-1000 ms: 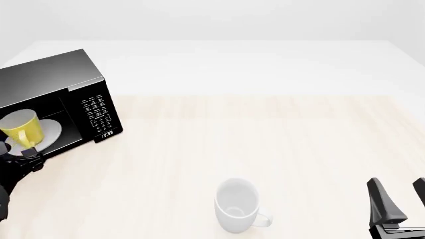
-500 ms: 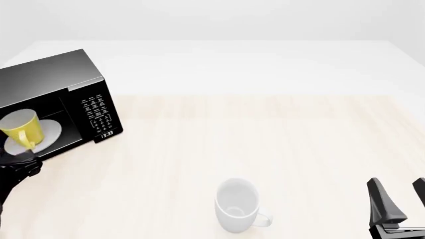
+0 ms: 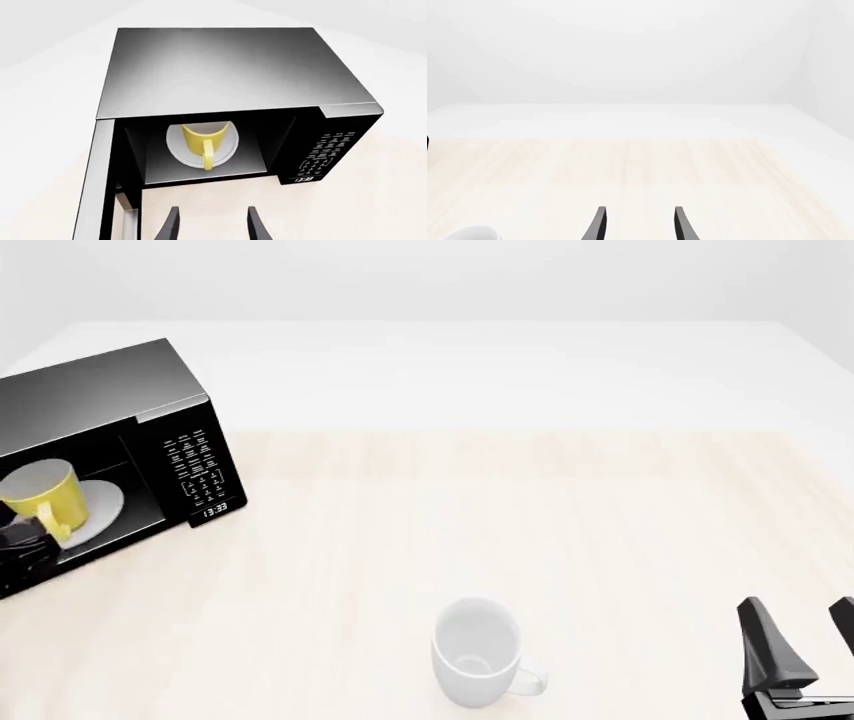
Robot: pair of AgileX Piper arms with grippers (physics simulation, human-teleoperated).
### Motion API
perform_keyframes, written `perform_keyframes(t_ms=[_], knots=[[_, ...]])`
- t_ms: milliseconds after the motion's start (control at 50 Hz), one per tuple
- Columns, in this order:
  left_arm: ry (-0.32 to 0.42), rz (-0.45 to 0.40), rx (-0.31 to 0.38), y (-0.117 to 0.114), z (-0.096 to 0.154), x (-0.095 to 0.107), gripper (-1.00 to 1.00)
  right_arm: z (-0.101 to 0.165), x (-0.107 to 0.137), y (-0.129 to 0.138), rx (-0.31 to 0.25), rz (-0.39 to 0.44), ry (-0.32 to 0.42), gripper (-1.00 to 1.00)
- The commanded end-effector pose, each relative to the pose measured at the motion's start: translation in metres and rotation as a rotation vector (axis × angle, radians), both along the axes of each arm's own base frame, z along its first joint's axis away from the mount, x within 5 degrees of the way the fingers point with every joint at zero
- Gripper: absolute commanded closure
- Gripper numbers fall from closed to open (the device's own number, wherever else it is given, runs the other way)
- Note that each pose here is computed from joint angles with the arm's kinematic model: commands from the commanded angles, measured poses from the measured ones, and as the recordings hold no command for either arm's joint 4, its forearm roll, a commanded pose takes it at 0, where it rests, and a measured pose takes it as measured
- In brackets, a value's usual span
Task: Put the yellow and white mug in the microwave and close it.
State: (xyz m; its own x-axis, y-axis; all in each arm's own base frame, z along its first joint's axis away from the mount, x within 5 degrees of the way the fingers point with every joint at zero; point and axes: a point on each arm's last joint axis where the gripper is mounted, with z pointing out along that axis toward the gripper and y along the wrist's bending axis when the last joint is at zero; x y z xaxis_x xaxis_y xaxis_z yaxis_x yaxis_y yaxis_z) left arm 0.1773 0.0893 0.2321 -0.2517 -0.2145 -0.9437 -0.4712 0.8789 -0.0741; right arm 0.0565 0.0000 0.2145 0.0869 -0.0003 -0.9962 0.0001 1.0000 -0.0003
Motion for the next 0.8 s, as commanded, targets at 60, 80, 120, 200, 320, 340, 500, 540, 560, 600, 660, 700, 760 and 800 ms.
perform_keyframes(t_ms=[60, 80, 120, 200, 320, 340, 500, 540, 560, 600, 660, 700, 760, 800], knots=[[-0.025, -0.012, 0.01, -0.011, 0.034, -0.017, -1.0, 0.0, 0.0, 0.0, 0.0, 0.0, 0.0, -1.0], [-0.029, -0.012, 0.011, -0.012, 0.037, -0.018, -1.0, 0.0, 0.0, 0.0, 0.0, 0.0, 0.0, -1.0], [-0.032, -0.01, 0.016, -0.012, 0.041, -0.019, -1.0, 0.0, 0.0, 0.0, 0.0, 0.0, 0.0, -1.0], [-0.039, -0.02, 0.018, -0.015, 0.05, -0.023, -1.0, 0.0, 0.0, 0.0, 0.0, 0.0, 0.0, -1.0], [-0.055, -0.009, 0.017, -0.018, 0.069, -0.032, -1.0, 0.0, 0.0, 0.0, 0.0, 0.0, 0.0, -1.0], [-0.061, -0.01, 0.016, -0.019, 0.072, -0.033, -1.0, 0.0, 0.0, 0.0, 0.0, 0.0, 0.0, -1.0], [-0.086, 0.048, 0.004, -0.016, 0.095, -0.045, -1.0, 0.0, 0.0, 0.0, 0.0, 0.0, 0.0, -1.0], [-0.087, 0.061, 0.005, -0.015, 0.098, -0.047, -1.0, 0.0, 0.0, 0.0, 0.0, 0.0, 0.0, -1.0], [-0.086, 0.058, 0.004, -0.016, 0.1, -0.047, -1.0, 0.0, 0.0, 0.0, 0.0, 0.0, 0.0, -1.0], [-0.096, 0.058, -0.001, -0.018, 0.108, -0.05, -1.0, 0.0, 0.0, 0.0, 0.0, 0.0, 0.0, -1.0], [-0.109, 0.07, 0.002, -0.018, 0.117, -0.054, -1.0, 0.0, 0.0, 0.0, 0.0, 0.0, 0.0, -1.0], [-0.115, 0.073, 0.005, -0.019, 0.121, -0.056, -1.0, 0.0, 0.0, 0.0, 0.001, 0.0, 0.0, -1.0], [-0.14, 0.093, 0.023, -0.021, 0.133, -0.065, -1.0, 0.0, 0.0, 0.0, 0.0, 0.0, 0.0, -1.0], [-0.13, 0.094, 0.016, -0.02, 0.133, -0.064, -1.0, 0.0, 0.0, 0.0, 0.0, 0.0, 0.0, -1.0]])
